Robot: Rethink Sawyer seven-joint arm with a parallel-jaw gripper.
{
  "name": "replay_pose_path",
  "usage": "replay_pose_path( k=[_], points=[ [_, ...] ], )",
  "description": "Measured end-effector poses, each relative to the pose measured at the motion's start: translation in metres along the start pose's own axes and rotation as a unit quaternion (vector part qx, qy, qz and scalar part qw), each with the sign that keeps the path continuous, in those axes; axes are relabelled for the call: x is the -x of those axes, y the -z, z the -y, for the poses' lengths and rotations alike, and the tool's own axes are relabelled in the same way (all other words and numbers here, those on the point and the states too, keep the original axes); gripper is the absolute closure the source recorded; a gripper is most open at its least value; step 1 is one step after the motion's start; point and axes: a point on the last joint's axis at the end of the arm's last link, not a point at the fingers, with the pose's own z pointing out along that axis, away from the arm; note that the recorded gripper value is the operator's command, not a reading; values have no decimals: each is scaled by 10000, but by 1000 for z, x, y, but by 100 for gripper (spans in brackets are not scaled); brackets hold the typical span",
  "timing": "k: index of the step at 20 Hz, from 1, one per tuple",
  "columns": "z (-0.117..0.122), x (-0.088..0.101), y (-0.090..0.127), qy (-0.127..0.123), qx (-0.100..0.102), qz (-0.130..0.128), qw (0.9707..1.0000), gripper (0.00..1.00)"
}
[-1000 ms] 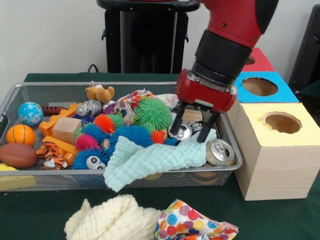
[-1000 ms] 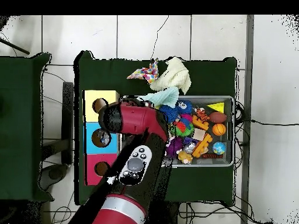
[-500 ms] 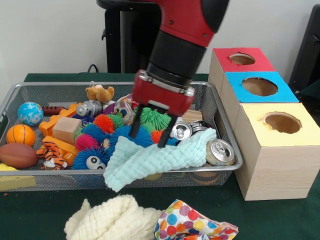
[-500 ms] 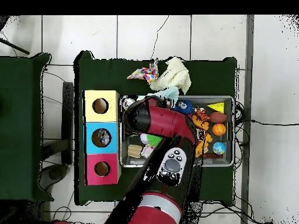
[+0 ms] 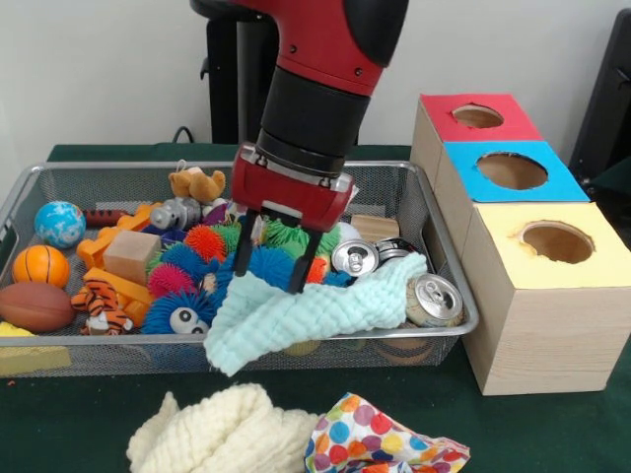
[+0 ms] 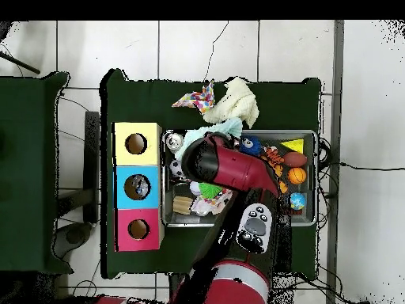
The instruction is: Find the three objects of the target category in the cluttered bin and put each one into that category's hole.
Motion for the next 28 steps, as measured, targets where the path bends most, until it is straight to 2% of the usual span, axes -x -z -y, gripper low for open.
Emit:
replay_pose_path(
  k=[5,11,20,28],
  points=[
    [-9,-7,-1,44,56,-54,10000,0],
    [-17,-21,7,153,13,-129,9998,0],
    [11,-49,24,33,-183,-347,9992,0],
    [29,-59,36,-61,-311,-414,9986,0]
  ],
)
